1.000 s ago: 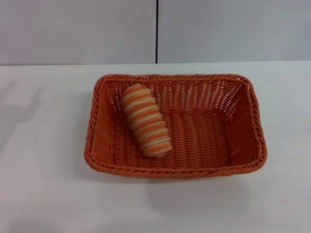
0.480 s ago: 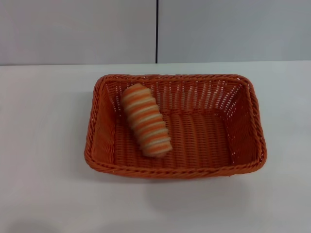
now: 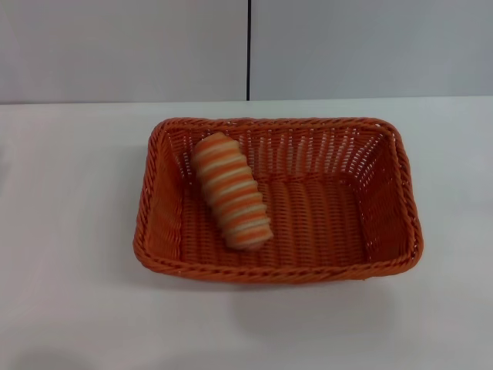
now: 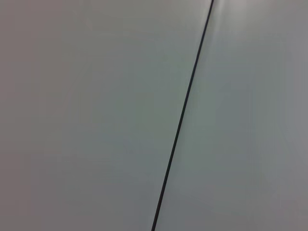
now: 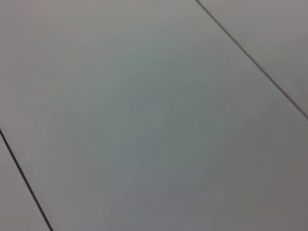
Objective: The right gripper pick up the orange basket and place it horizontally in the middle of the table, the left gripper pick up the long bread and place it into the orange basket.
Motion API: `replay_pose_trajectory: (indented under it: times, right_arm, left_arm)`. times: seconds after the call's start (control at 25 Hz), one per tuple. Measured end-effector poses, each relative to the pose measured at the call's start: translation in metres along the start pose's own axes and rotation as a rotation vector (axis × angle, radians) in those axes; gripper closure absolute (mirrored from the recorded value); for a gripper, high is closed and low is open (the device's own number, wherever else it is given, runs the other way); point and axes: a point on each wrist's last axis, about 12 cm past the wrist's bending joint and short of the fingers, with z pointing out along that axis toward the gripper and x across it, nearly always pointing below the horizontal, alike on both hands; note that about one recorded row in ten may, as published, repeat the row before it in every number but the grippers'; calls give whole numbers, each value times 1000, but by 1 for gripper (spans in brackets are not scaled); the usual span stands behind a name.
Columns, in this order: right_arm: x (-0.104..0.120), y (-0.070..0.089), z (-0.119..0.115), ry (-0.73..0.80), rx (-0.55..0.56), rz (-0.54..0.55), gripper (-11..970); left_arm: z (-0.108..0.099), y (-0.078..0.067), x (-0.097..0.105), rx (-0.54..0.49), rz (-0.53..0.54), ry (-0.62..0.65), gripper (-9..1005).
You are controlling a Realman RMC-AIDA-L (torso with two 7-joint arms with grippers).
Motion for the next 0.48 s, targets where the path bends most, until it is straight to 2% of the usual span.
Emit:
replay_pose_trajectory:
  times: [0.2,0.48]
  right_arm:
    - [0,-1,-2,-17,19,8,568]
    - [3,0,-3,-19,26,10,568]
  left_arm:
    - [4,-5,5,-2,38,-3,152]
    - [5,-5,5,-4,38,-4,152]
